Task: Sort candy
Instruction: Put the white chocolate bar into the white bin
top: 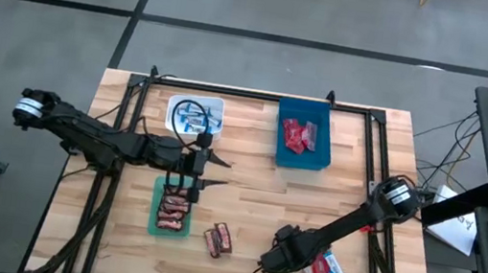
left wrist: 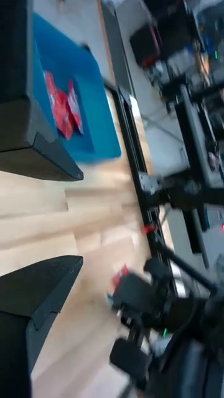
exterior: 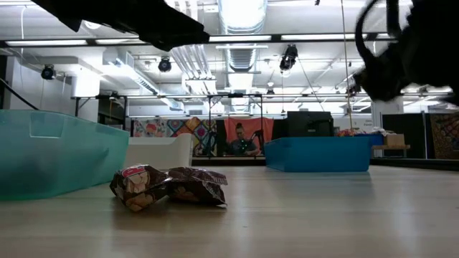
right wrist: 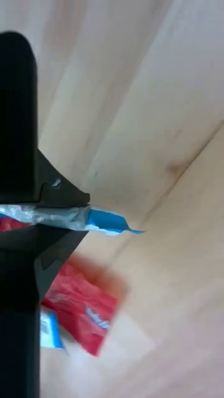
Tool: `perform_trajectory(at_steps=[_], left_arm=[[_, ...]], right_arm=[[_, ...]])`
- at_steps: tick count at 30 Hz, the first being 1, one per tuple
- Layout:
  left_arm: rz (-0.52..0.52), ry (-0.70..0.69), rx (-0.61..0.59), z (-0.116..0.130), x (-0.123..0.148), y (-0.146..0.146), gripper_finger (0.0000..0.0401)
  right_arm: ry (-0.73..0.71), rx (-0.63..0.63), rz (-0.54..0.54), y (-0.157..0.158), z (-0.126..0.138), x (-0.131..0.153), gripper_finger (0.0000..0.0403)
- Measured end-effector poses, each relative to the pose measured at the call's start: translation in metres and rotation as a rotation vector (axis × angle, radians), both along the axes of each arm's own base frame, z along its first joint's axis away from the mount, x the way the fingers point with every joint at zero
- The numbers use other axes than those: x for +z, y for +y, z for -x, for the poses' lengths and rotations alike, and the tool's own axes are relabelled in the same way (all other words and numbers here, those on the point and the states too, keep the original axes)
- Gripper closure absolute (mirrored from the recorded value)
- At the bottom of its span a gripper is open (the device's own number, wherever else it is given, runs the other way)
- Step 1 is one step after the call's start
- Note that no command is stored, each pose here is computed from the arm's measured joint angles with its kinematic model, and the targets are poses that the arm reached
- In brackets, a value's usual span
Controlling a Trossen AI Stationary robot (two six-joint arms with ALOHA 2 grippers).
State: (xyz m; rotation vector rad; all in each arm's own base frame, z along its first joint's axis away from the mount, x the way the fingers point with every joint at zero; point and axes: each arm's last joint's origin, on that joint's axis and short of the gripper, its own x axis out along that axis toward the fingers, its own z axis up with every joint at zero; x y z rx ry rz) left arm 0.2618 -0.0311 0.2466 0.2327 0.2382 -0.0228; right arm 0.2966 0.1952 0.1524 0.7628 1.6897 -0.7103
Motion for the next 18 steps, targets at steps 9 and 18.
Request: perform_trajectory(at_steps=[9,18], left_arm=[[0.084,-0.050,-0.215,-0.015,-0.009,-0.009,0.0211],[0.130,-0.051,-0.245,-0.033,-0.032,-0.013,0.0211]], right_arm=[[-0.417,0.273,0.190,-0.012,-0.010,0.045,0.0374],[-0.770,0.619,0.460,-0.028,-0.041,0.073,0.0377]])
